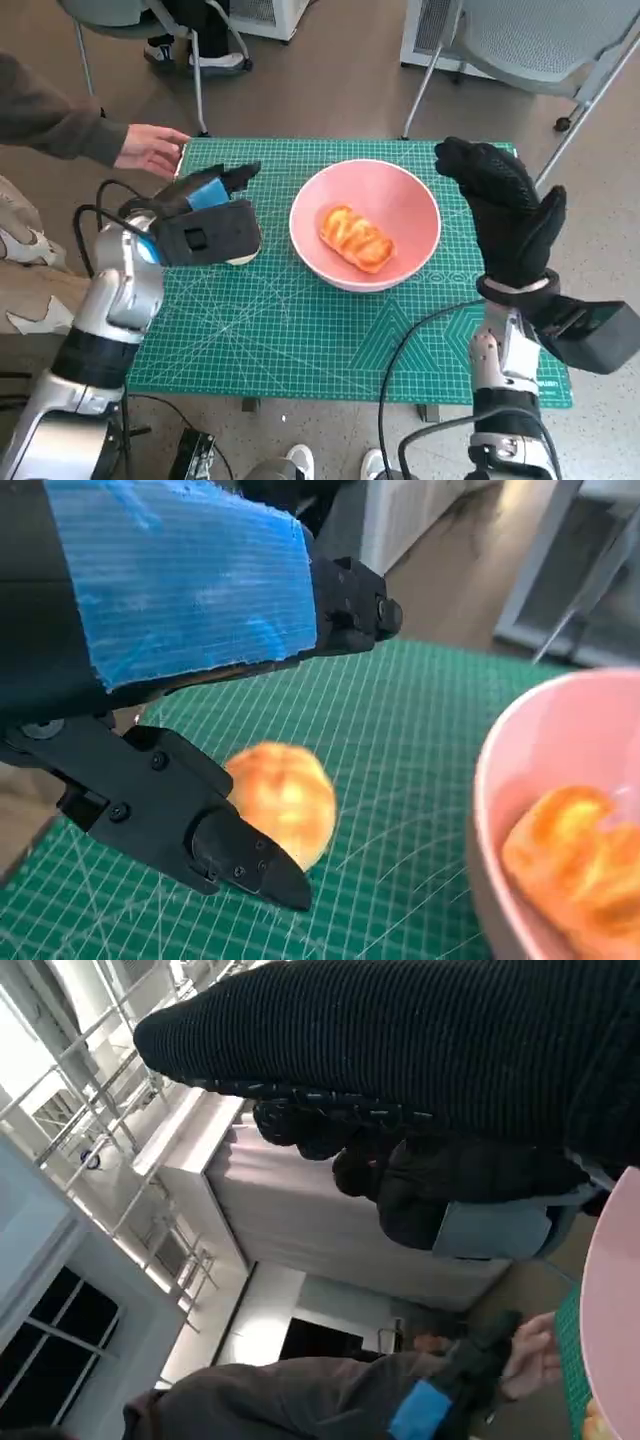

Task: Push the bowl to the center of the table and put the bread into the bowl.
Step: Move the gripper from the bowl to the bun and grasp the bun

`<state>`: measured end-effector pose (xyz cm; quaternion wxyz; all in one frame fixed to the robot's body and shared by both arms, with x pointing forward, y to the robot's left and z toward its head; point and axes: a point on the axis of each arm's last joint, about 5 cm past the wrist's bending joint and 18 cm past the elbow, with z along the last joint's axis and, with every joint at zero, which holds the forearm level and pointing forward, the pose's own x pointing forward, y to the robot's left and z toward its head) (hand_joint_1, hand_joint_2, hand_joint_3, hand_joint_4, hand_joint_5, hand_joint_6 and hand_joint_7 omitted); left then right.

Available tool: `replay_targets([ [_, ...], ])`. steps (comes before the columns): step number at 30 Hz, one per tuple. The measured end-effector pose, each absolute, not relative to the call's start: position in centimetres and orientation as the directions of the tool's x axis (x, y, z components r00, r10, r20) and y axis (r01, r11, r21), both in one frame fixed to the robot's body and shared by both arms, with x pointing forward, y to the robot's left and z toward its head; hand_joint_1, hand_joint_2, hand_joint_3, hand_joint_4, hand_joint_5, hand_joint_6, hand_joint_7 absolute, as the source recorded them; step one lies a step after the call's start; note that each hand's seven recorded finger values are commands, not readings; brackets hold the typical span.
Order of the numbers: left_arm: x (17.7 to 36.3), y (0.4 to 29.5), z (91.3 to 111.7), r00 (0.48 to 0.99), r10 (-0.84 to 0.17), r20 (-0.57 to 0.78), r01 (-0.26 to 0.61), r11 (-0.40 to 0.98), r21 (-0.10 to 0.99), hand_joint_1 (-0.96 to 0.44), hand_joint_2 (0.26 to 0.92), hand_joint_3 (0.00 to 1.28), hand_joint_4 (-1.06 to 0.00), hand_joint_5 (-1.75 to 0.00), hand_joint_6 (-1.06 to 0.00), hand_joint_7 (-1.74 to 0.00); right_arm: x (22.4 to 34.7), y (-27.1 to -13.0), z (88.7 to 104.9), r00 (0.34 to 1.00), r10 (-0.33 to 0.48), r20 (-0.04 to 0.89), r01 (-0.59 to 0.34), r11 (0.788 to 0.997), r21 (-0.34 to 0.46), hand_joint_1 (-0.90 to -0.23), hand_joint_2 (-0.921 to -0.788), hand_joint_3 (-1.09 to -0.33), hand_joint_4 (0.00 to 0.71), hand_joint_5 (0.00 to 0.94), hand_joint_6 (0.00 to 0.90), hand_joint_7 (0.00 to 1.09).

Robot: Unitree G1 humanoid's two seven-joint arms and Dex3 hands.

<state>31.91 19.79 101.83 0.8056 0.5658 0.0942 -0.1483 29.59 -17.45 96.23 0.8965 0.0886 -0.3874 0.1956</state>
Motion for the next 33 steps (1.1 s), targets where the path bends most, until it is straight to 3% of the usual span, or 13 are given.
replay_targets([
  [13,33.5,19.6,100.8,0.920,-0.023,-0.391,0.384,0.258,0.887,-0.26,0.690,0.00,0.00,0.00,-0.14,0.00,29.6,-17.4,96.2,0.628,0.280,0.726,-0.414,0.910,0.008,-0.642,-0.921,-0.764,0.233,0.000,0.075,0.53],
  [25,34.6,18.9,98.3,0.866,0.064,-0.496,0.475,0.199,0.857,-0.31,0.694,0.00,0.00,0.00,-0.14,0.00,29.5,-17.3,96.1,0.629,0.279,0.726,-0.415,0.910,0.010,-0.642,-0.921,-0.764,0.233,0.000,0.075,0.53],
  [33,35.1,18.6,97.6,0.842,0.114,-0.528,0.507,0.171,0.845,-0.31,0.694,0.00,0.00,0.00,-0.14,0.00,29.5,-17.3,96.1,0.630,0.277,0.726,-0.414,0.910,0.012,-0.642,-0.921,-0.764,0.233,0.000,0.076,0.53],
])
